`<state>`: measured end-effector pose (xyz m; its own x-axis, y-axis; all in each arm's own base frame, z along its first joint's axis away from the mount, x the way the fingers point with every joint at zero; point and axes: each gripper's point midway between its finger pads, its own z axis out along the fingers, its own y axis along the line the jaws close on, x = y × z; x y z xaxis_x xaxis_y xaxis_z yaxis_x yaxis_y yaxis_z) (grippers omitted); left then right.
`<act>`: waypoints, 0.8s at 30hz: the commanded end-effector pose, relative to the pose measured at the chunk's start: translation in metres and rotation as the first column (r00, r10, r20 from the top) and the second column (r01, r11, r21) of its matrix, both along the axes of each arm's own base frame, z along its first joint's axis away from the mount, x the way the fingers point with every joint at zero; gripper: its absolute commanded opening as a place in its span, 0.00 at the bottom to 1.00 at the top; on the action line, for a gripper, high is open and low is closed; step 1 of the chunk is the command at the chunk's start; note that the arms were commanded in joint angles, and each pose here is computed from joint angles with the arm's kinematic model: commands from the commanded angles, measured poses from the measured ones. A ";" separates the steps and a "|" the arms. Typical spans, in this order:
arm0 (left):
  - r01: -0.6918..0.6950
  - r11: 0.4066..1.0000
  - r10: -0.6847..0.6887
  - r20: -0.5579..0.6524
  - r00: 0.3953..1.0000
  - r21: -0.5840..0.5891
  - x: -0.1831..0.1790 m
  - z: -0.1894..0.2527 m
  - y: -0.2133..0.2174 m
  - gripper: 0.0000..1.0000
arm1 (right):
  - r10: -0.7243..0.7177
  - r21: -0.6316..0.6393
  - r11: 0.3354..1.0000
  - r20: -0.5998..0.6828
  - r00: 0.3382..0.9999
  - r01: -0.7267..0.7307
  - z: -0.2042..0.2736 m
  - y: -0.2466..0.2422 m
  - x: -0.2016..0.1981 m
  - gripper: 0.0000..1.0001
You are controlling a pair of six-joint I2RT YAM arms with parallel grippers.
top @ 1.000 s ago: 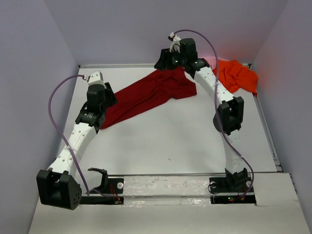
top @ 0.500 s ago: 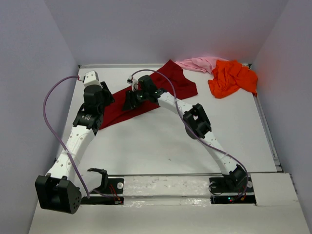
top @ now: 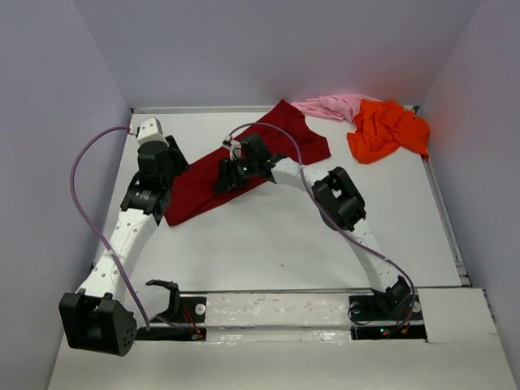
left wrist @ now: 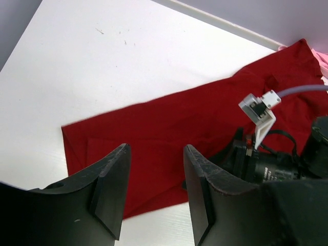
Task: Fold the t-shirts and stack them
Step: Rotate the rectangle-folded T-shirt at the center of the board.
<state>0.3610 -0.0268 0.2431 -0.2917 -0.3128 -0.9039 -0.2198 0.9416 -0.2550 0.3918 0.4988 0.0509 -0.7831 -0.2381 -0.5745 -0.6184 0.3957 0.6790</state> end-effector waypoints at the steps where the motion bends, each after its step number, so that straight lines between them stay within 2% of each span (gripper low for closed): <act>1: -0.022 1.000 0.023 0.070 0.997 -0.010 0.003 0.023 0.005 0.55 | -0.066 -0.119 0.991 -0.024 0.998 0.063 -0.017 -0.036 -0.011 0.62; 2: -0.022 1.000 0.023 0.068 0.997 -0.010 0.003 0.022 0.005 0.55 | -0.103 -0.126 0.987 -0.009 0.995 0.101 -0.006 -0.046 -0.006 0.62; 3: -0.021 1.000 0.022 0.068 0.997 -0.010 0.003 0.022 0.004 0.55 | -0.123 -0.173 0.978 -0.042 0.991 0.114 -0.022 -0.063 -0.016 0.62; 5: -0.019 1.000 0.019 0.066 0.998 -0.013 0.004 0.023 0.004 0.55 | -0.153 -0.213 0.967 -0.043 0.987 0.141 -0.025 -0.078 -0.026 0.62; 6: -0.016 1.000 0.017 0.062 0.998 -0.013 0.004 0.021 0.004 0.55 | -0.182 -0.216 0.961 -0.022 0.983 0.173 -0.012 -0.089 -0.025 0.62; 7: -0.016 1.000 0.017 0.060 0.998 -0.015 0.005 0.021 0.004 0.55 | -0.193 -0.263 0.949 -0.053 0.980 0.172 -0.027 -0.104 -0.041 0.62; 10: -0.011 1.000 0.012 0.060 0.998 -0.019 0.005 0.021 0.003 0.55 | -0.211 -0.273 0.943 -0.057 0.976 0.188 -0.016 -0.122 -0.061 0.61; 11: -0.012 1.000 0.013 0.058 0.998 -0.017 0.006 0.021 0.003 0.55 | -0.221 -0.313 0.932 -0.089 0.971 0.183 -0.031 -0.137 -0.079 0.61; 13: -0.011 1.000 0.012 0.055 0.998 -0.019 0.006 0.020 0.003 0.55 | -0.238 -0.313 0.927 -0.061 0.969 0.208 -0.019 -0.150 -0.090 0.61; 14: -0.010 1.000 0.011 0.055 0.998 -0.021 0.006 0.020 0.003 0.55 | -0.247 -0.350 0.914 -0.084 0.965 0.204 -0.031 -0.165 -0.107 0.61; 21: -0.005 1.000 0.007 0.054 0.999 -0.026 0.007 0.020 0.002 0.55 | -0.286 -0.386 0.893 -0.087 0.954 0.232 -0.021 -0.209 -0.155 0.61; 24: -0.004 1.000 0.006 0.052 0.999 -0.028 0.007 0.019 0.002 0.55 | -0.286 -0.367 0.899 -0.078 0.955 0.239 -0.007 -0.213 -0.160 0.61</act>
